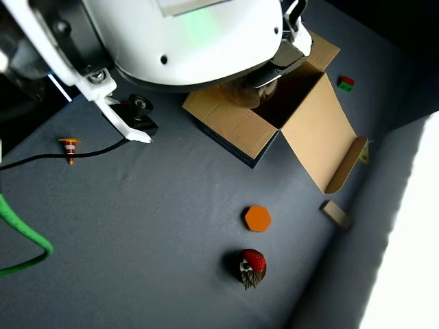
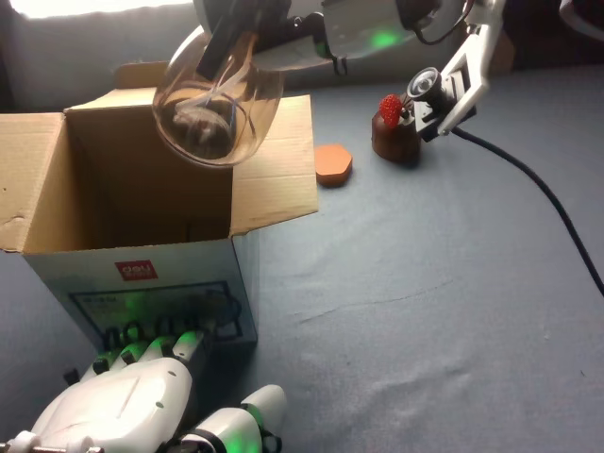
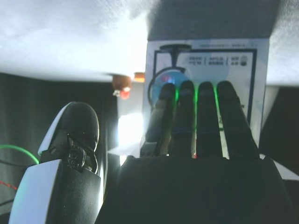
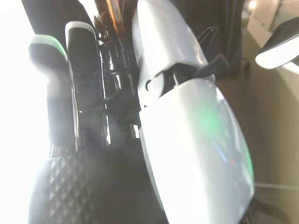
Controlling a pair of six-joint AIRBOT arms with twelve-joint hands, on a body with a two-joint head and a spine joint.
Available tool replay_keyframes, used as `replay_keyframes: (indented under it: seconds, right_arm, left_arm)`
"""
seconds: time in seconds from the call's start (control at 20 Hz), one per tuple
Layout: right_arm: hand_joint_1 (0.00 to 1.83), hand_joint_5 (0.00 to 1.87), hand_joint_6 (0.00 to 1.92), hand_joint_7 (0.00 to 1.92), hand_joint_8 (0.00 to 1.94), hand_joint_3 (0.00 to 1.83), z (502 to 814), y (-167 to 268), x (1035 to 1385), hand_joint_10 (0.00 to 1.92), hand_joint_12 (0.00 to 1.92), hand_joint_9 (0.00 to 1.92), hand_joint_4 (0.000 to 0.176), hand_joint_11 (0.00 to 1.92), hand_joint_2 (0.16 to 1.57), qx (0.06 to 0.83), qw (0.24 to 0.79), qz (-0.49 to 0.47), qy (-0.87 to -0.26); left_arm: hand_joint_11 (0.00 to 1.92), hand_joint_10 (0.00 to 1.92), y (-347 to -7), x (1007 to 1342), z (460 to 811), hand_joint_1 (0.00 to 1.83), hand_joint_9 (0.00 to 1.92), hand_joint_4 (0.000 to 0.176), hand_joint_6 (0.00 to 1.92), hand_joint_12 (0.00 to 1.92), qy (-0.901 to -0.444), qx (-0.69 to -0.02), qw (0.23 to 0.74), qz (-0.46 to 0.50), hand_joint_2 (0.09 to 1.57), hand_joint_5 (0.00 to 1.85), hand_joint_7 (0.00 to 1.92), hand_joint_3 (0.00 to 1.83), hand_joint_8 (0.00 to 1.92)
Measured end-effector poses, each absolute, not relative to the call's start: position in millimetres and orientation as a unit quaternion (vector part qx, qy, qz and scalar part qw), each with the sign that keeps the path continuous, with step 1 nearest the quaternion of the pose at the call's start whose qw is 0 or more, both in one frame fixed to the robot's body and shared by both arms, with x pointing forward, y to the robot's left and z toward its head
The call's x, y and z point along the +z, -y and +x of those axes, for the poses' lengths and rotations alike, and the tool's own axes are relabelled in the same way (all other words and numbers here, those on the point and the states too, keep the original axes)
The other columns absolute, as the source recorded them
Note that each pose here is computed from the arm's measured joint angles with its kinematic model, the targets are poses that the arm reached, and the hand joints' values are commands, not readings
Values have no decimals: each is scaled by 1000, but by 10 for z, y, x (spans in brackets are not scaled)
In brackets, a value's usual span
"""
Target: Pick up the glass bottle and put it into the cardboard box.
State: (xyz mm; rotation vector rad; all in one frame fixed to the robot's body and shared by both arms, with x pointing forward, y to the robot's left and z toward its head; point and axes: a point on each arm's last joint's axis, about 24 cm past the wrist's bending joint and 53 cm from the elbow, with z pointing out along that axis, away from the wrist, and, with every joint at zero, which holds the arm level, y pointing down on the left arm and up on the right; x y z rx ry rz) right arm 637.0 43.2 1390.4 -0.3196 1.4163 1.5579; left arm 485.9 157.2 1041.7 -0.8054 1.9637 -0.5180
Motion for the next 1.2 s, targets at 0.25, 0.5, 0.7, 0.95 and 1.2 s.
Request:
replay_keyframes:
  seconds: [0.25, 0.5, 0.7, 0.95, 1.2]
  right_arm:
    - [1362, 781, 1174, 917, 1121, 0, 6368, -622, 13805, 1436, 1701, 839, 0, 772, 1167, 650, 477, -133, -577]
    - [1362, 774, 1174, 919, 1122, 0, 6353, -754, 13776, 1435, 1700, 840, 0, 773, 1168, 650, 480, -144, -571]
    - [1361, 755, 1207, 921, 1114, 1, 6370, -967, 13661, 1434, 1705, 839, 0, 783, 1170, 642, 480, -156, -577]
    - [1359, 748, 1221, 912, 1133, 1, 6333, -1246, 13601, 1441, 1707, 828, 0, 758, 1174, 622, 494, -185, -578]
    - [1360, 771, 1195, 906, 1133, 0, 6379, -1492, 13425, 1433, 1709, 842, 0, 775, 1171, 602, 494, -183, -600]
  left_arm:
    - [0, 0, -1575, 10418, 4899, 0, 3, 0, 1, 0, -812, -196, 446, -322, 1264, 53, 59, 0, 0]
    - [0, 0, -1553, 10407, 4913, 0, 3, 0, 3, 0, -814, -197, 435, -331, 1264, 58, 59, 0, 0]
    - [0, 0, -1597, 10395, 4940, 0, 0, 0, 2, 0, -818, -191, 432, -328, 1264, 57, 56, 0, 0]
    - [0, 0, -1591, 10353, 4950, 0, 0, 0, 5, 0, -822, -192, 420, -334, 1263, 65, 57, 0, 0]
    - [0, 0, -1615, 10362, 5003, 0, 0, 0, 4, 0, -818, -192, 424, -337, 1262, 65, 57, 0, 0]
